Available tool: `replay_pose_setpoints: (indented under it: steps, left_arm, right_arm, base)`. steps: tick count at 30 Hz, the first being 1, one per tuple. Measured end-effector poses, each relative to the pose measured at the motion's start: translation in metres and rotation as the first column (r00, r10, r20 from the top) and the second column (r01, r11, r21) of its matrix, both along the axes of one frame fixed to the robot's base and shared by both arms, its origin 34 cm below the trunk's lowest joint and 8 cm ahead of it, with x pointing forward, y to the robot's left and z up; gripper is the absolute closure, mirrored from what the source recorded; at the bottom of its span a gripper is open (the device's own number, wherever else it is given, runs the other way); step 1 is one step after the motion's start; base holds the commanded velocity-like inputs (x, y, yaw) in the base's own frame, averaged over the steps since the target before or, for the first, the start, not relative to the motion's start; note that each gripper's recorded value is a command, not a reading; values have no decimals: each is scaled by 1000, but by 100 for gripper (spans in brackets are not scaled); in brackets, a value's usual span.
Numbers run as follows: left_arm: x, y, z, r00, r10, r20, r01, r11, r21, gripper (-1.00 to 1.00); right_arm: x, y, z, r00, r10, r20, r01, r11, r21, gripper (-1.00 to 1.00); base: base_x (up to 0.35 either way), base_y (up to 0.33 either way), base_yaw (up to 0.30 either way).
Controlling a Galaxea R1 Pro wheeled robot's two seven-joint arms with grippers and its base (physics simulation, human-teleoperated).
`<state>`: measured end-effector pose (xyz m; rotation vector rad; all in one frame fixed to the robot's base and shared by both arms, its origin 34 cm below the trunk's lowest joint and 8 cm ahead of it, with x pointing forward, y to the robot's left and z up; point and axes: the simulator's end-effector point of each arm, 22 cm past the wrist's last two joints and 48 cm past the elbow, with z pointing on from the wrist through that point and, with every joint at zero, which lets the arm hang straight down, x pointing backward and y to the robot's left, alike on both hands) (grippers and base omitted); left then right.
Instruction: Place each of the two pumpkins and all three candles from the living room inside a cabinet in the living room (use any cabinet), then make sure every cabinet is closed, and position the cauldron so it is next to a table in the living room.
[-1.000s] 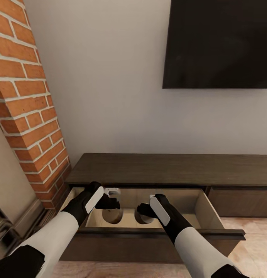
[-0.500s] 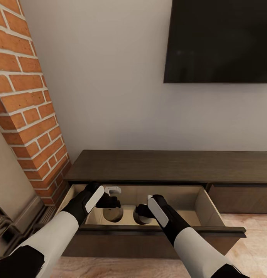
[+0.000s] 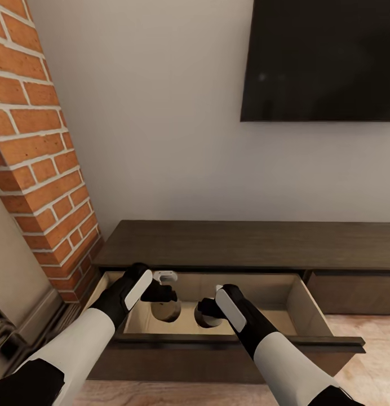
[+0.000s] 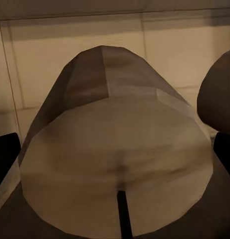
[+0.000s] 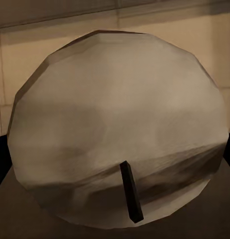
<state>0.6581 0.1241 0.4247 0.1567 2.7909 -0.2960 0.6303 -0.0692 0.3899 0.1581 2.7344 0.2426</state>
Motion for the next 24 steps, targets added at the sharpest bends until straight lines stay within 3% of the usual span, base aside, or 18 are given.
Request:
replay_pose_setpoints:
  steps: [24]
  left_arm:
    - [-4, 0, -6, 1000, -2, -20, 2, 1000, -2, 100]
  right_arm:
    - [-1, 0, -3, 1000, 0, -6, 0, 1000, 1, 100]
  base:
    - [50, 2, 0]
